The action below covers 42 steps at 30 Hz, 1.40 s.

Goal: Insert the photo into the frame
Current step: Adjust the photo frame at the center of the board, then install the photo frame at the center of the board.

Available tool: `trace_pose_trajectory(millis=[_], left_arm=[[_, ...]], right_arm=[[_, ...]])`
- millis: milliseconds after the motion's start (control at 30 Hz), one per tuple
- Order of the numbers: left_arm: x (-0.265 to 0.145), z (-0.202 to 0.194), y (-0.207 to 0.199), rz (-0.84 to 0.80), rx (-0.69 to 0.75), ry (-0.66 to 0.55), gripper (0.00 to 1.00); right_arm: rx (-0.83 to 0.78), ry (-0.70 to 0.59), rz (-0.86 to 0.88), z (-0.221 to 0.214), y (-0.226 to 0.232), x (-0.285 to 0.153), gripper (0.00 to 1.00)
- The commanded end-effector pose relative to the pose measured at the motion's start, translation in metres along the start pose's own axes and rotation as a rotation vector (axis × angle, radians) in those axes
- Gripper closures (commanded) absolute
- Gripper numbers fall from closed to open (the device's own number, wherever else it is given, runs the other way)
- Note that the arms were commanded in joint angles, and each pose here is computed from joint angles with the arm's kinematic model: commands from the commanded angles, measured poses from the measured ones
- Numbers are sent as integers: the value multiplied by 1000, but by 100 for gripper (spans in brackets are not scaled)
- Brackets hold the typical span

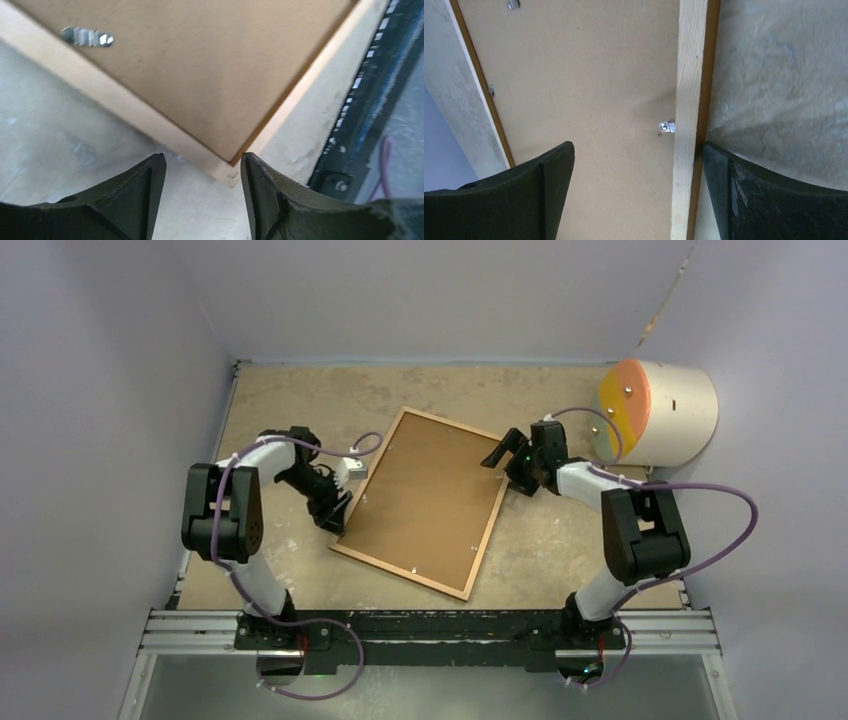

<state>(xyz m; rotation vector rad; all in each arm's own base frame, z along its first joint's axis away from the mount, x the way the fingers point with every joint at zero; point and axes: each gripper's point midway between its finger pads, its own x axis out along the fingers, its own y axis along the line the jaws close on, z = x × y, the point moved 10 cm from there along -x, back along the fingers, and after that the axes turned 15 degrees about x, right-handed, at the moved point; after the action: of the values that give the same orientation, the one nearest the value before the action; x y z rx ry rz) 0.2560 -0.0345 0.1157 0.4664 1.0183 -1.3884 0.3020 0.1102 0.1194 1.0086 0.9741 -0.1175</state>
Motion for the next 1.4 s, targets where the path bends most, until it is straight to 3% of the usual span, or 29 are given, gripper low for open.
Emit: trace_pose_trajectory(millis=[0,133,300,367,633,833,1367], left_arm=[[0,9,0,-95,-33,-161,41],[-4,2,21,0,-142,-166,46],[-3,-6,42,54,-209,-187,53],[-1,-4,43,36,-215,-217,56],[10,-5,42,-42,-248,-279,66],[16,-12,40,-30,-248,-248,70],[16,-17,38,-4,-241,-210,73]], right_arm=[[-61,-117,31,26,35,-11,4],[-98,-239,94,37,59,-35,9],[-144,-155,100,11,77,-24,13],[-178,-116,181,-9,91,-20,15],[-284,344,486,-116,147,18,19],[-328,502,528,-167,161,40,23],[-369,565,452,-207,152,83,23]])
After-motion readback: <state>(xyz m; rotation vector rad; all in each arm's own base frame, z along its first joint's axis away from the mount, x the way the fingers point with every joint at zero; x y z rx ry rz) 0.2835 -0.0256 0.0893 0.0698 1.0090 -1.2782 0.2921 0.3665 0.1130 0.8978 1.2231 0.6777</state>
